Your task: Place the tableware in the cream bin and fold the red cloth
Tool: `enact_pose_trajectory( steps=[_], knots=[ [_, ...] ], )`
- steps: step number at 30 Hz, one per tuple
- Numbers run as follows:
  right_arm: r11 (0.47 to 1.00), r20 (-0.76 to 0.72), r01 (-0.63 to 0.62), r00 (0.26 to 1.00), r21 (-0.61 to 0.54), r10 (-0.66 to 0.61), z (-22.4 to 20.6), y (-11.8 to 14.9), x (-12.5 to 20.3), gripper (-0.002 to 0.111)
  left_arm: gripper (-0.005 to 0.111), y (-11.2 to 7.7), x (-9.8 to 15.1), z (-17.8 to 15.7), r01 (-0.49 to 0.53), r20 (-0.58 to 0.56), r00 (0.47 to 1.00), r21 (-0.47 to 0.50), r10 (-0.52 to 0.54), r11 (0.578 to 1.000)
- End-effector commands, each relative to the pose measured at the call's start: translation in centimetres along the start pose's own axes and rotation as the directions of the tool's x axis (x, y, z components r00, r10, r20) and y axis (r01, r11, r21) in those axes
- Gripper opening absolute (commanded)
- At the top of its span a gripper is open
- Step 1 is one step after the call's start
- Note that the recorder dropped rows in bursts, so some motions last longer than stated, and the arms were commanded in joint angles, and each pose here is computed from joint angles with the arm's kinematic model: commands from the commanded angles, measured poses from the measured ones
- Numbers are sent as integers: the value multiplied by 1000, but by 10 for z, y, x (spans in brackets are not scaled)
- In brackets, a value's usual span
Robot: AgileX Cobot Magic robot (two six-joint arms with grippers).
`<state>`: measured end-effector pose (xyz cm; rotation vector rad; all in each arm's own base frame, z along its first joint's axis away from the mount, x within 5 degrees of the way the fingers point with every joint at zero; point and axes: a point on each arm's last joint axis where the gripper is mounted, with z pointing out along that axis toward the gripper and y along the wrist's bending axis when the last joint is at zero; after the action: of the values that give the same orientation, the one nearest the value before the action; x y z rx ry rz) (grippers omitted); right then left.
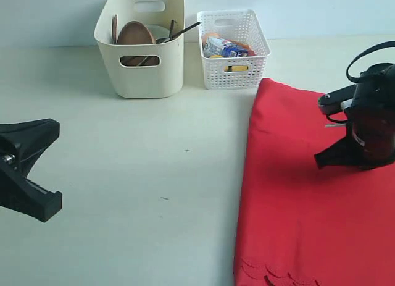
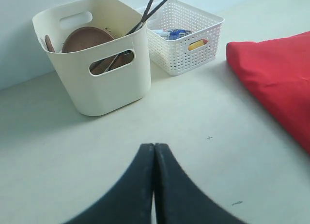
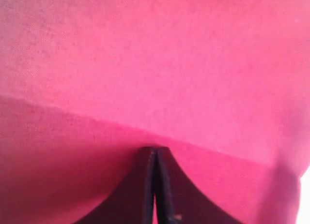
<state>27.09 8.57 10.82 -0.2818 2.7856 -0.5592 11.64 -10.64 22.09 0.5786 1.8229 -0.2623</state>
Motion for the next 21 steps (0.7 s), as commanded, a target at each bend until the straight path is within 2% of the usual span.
enact_pose_trajectory(
  steps=[1, 4, 7, 14, 17, 21],
  knots=[
    [987, 72, -128, 988, -93, 134, -25, -7, -6, 0, 1, 1, 1, -1, 5, 2, 1000, -7, -5, 1000],
    [943, 141, -188, 962, -273, 233, -45, -1, -14, 0, 1, 1, 1, -1, 5, 2, 1000, -7, -5, 1000],
    [927, 192, -105, 964, -360, 184, -51, 9, -17, 0, 1, 1, 1, -1, 5, 1, 1000, -5, -5, 1000],
    [928, 105, -113, 982, -355, 160, -19, 25, -13, 0, 1, 0, 2, -1, 5, -5, 1000, 7, -5, 1000],
    [931, 93, -70, 989, -359, 111, 3, 35, -12, 0, 1, 0, 2, -1, 6, -6, 1000, 7, -6, 1000],
    [945, 23, -132, 989, -300, 145, 25, 22, -20, 0, 1, -1, 2, -1, 6, -8, 1000, 11, -6, 1000]
  ],
)
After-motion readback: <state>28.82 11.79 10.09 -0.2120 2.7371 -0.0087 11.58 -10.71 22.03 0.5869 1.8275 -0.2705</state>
